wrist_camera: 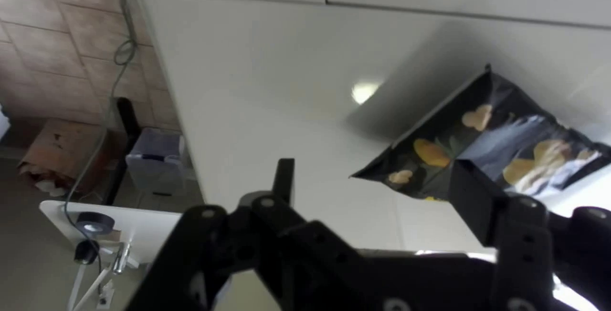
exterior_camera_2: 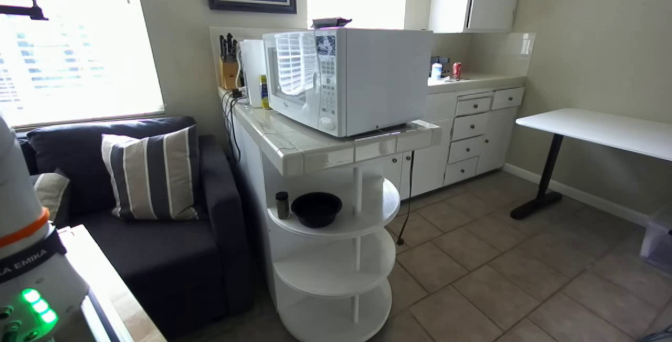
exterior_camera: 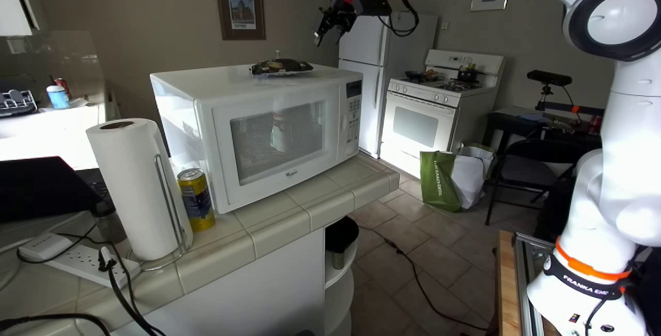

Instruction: Put the black packet on top of the microwave.

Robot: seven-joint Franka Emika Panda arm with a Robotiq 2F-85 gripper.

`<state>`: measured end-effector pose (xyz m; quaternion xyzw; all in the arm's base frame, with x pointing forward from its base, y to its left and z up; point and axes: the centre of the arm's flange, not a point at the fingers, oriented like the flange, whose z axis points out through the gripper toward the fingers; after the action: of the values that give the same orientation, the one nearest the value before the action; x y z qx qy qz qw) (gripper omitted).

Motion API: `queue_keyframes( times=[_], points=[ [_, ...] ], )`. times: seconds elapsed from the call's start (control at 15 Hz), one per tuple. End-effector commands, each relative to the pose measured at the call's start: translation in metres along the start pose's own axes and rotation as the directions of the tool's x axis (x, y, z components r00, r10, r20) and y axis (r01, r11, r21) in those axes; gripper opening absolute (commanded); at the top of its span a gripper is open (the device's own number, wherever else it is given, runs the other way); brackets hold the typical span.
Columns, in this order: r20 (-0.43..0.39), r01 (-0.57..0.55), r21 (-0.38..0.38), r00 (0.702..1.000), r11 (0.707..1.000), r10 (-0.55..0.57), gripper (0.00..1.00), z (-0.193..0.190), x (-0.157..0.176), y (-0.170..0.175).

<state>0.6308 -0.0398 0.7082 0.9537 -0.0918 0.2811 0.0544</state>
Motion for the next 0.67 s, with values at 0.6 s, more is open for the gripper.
queue_keyframes(
  times=[0.6],
  points=[
    [0.34, 0.035, 0.195, 0.935, 0.98, -0.101, 1.0, -0.051, -0.084, -0.061]
  ],
)
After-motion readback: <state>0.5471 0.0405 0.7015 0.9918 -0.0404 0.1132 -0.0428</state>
